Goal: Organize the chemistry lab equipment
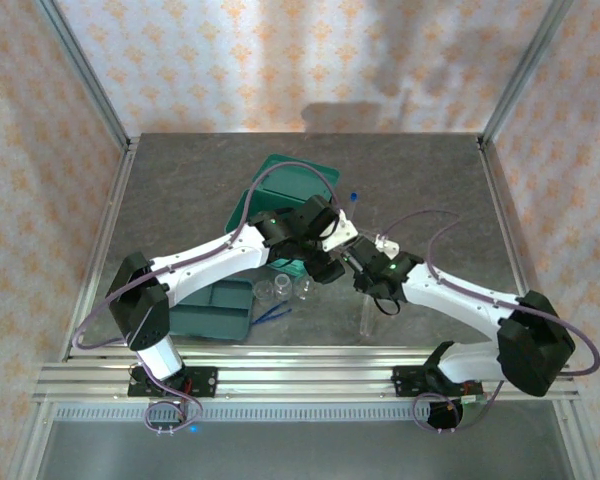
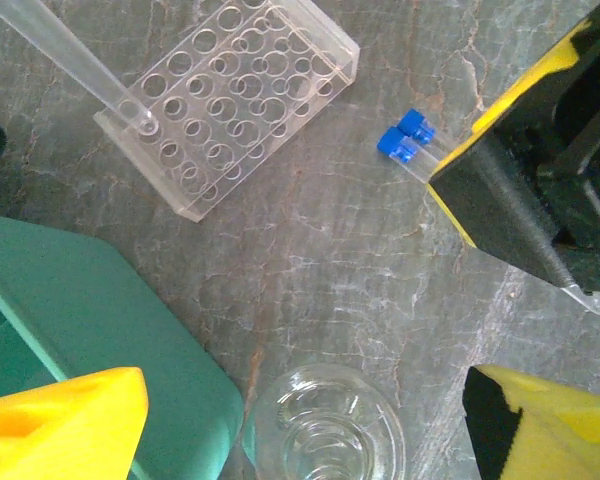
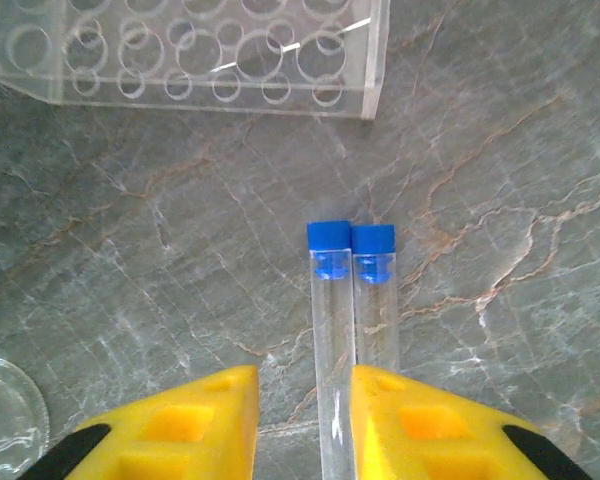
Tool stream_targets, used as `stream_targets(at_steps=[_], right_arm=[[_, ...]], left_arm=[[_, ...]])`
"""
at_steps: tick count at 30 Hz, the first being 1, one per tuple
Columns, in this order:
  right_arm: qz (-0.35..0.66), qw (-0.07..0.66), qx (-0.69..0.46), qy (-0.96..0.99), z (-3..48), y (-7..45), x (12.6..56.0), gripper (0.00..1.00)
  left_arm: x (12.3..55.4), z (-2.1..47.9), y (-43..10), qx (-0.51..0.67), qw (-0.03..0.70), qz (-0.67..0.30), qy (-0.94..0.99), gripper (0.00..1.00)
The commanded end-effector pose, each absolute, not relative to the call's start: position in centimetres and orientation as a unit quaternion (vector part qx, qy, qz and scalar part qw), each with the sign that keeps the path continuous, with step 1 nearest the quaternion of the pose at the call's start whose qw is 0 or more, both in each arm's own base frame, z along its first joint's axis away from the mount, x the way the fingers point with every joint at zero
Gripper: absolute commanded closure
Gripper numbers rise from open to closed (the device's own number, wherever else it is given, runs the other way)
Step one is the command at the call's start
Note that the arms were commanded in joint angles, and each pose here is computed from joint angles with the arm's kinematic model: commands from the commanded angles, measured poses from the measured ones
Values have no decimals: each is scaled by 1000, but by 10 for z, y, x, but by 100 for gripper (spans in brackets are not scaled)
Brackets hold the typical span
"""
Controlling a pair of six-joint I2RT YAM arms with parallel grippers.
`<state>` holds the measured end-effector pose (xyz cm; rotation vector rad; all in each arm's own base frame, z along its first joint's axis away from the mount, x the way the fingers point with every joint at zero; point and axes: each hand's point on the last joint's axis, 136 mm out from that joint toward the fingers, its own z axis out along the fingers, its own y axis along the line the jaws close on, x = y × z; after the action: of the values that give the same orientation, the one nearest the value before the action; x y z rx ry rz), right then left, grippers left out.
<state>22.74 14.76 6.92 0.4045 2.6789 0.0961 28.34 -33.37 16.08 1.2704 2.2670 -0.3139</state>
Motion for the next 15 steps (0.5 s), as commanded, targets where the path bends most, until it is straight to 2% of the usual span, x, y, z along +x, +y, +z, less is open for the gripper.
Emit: stream_targets(at_steps=[1, 15], right_arm=[[39, 212, 154, 964, 60, 151, 228, 70], [7, 196, 154, 969, 42, 147, 227, 69]], left_arm=[[294, 177, -325, 454, 289, -106, 836, 15], [304, 186, -309, 428, 303, -115, 844, 14]])
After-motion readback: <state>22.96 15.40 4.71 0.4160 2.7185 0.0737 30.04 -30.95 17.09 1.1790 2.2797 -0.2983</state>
